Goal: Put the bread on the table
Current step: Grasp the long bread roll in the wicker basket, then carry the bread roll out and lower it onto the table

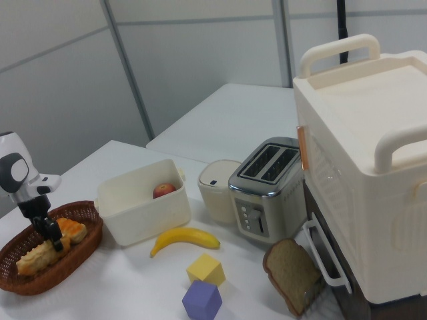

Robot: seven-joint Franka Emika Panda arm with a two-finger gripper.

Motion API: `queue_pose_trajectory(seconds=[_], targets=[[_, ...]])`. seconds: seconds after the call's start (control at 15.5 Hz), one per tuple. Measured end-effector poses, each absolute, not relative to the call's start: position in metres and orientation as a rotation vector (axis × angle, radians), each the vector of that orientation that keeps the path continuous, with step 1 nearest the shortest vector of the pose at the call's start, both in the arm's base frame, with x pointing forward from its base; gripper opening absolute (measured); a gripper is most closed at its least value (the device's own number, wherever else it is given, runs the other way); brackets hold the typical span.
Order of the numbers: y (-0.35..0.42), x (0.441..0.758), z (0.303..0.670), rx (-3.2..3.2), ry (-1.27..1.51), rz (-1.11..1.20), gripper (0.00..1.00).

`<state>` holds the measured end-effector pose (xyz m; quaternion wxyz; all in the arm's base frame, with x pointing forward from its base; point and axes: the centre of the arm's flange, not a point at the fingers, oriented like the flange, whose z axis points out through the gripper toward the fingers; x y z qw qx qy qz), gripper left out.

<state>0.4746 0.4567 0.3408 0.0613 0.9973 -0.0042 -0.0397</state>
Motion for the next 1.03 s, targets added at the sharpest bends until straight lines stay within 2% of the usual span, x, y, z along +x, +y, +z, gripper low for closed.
queue_pose_trajectory(seconds=[0.19,0.32,0.45,0.58,0.71,0.9,1.03], targets=[[0.461,0.479,0.359,3.037,-0.014,-0.092,0.30],[0.456,0.479,0.385,3.034,-0.020,-0.099,0.21],[0.435,0.484,0.422,3.033,-0.036,-0.110,0.18],[0.395,0.498,0.457,3.035,-0.057,-0.138,0.10],[0.340,0.519,0.481,3.042,-0.054,-0.201,0.10],[0.245,0.554,0.491,3.067,-0.052,-0.312,0.10],[0.193,0.571,0.481,3.078,-0.058,-0.366,0.10]])
